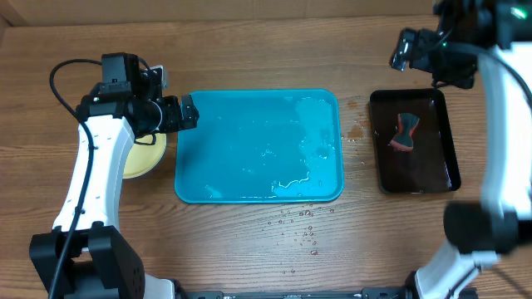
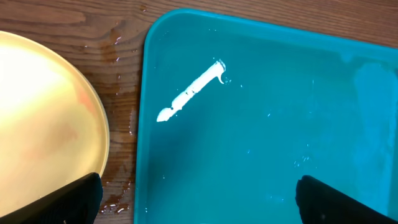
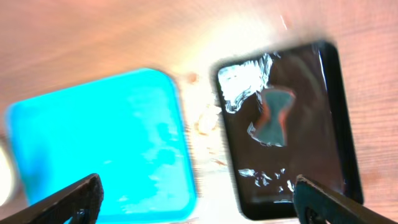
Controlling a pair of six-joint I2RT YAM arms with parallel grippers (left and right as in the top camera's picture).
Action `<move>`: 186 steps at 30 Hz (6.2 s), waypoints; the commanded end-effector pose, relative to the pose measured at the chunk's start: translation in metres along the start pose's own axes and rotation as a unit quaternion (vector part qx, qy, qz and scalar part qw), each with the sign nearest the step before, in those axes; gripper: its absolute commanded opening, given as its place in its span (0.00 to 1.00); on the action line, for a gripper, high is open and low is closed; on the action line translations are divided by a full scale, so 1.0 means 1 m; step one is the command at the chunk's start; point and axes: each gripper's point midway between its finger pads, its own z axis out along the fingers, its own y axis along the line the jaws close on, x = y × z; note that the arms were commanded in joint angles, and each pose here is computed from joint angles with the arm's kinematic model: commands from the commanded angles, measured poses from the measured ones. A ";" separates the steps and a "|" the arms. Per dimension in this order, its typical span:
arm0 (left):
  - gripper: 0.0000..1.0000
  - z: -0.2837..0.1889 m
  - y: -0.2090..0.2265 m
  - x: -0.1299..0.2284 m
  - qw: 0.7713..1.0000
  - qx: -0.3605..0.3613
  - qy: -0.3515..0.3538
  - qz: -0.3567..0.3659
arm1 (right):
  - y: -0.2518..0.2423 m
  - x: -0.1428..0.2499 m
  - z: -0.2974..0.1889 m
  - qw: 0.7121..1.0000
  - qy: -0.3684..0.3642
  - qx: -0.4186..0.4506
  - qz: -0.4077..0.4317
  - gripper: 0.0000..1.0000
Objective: Clean dirty plates on tray and stack at the side
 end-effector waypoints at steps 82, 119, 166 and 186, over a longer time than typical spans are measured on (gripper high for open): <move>1.00 -0.008 -0.003 -0.007 1.000 0.003 -0.014 0.010 | -0.067 0.183 0.056 0.846 -0.520 -0.096 -0.072 1.00; 1.00 -0.095 -0.016 0.026 0.937 -0.007 -0.324 0.134 | -0.067 0.183 0.056 0.846 -0.520 -0.096 -0.071 1.00; 1.00 -0.073 0.001 0.127 0.839 -0.020 -0.508 0.193 | -0.067 0.183 0.056 0.846 -0.520 -0.096 -0.071 1.00; 1.00 -0.073 0.001 0.127 0.839 -0.020 -0.508 0.193 | -0.067 0.183 0.056 0.846 -0.520 -0.096 -0.071 1.00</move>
